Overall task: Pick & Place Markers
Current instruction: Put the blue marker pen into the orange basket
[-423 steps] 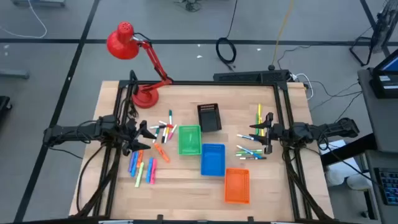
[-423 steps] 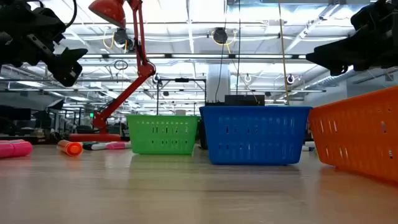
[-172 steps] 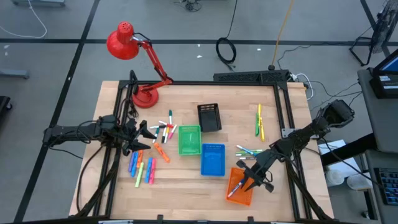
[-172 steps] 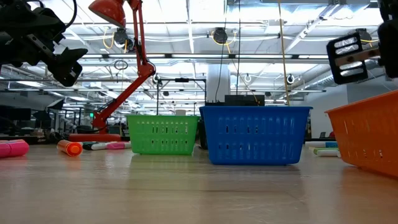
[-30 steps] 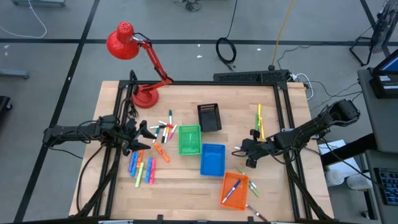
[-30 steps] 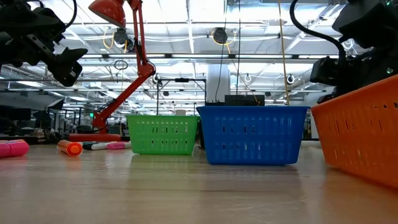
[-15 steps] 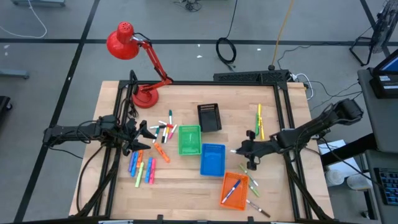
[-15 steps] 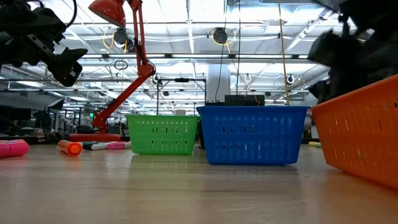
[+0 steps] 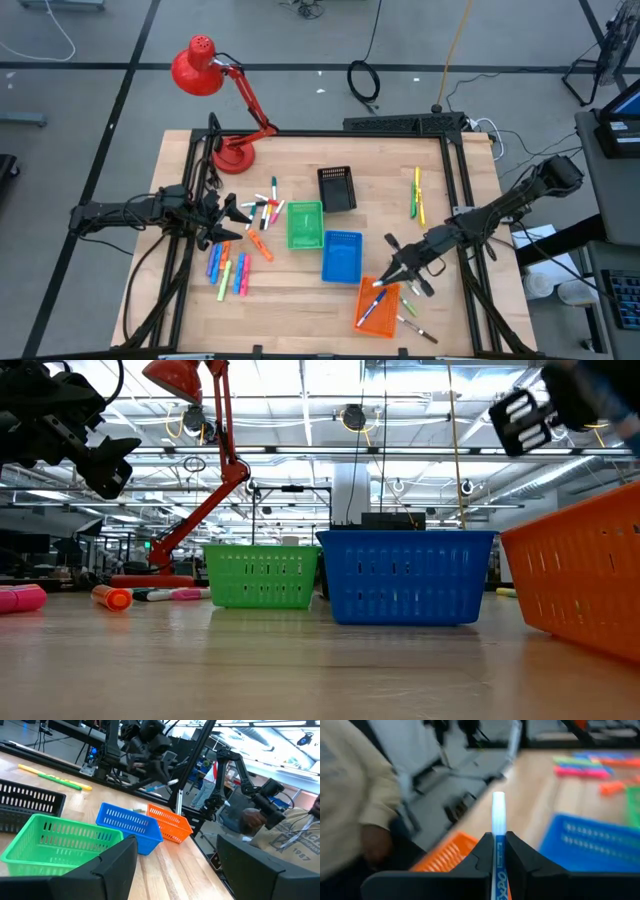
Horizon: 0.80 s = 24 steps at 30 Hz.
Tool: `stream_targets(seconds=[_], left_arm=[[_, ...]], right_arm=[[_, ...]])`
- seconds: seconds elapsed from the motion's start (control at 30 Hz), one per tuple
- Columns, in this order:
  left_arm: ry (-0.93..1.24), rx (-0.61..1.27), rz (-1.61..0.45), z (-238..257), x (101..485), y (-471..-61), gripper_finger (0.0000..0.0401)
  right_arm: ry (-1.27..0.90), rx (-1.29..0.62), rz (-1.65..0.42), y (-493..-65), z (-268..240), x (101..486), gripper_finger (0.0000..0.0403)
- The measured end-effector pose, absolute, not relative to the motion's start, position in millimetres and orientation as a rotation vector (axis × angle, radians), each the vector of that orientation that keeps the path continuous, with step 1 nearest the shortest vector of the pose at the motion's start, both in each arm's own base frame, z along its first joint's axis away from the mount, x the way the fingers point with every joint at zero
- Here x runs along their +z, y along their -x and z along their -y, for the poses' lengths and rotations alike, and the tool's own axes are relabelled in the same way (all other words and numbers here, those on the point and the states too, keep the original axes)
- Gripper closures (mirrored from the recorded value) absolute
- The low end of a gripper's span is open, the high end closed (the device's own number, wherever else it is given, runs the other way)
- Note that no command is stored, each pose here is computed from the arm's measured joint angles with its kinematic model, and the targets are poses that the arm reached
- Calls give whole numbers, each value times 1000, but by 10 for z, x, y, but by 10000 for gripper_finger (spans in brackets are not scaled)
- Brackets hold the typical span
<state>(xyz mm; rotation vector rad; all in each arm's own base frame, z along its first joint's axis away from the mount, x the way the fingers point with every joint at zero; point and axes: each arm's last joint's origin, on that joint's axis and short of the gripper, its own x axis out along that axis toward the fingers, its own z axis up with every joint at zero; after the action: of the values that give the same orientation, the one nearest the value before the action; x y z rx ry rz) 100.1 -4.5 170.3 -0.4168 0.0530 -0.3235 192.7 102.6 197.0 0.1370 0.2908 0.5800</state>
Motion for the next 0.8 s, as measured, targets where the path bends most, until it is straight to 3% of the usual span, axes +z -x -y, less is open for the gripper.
stream_targets(seconds=[0.23, 0.5, 0.8], left_arm=[[416, -324, -53, 45, 1703, -1001, 127], [416, -323, -53, 45, 1703, -1001, 127], [417, -324, -53, 45, 1703, -1001, 128]], right_arm=[[-127, 645, -177, -2018, -1204, 1926, 387], [-173, 784, -172, -2144, -1349, 1685, 386], [-171, 791, -192, -2172, -1388, 1575, 374]])
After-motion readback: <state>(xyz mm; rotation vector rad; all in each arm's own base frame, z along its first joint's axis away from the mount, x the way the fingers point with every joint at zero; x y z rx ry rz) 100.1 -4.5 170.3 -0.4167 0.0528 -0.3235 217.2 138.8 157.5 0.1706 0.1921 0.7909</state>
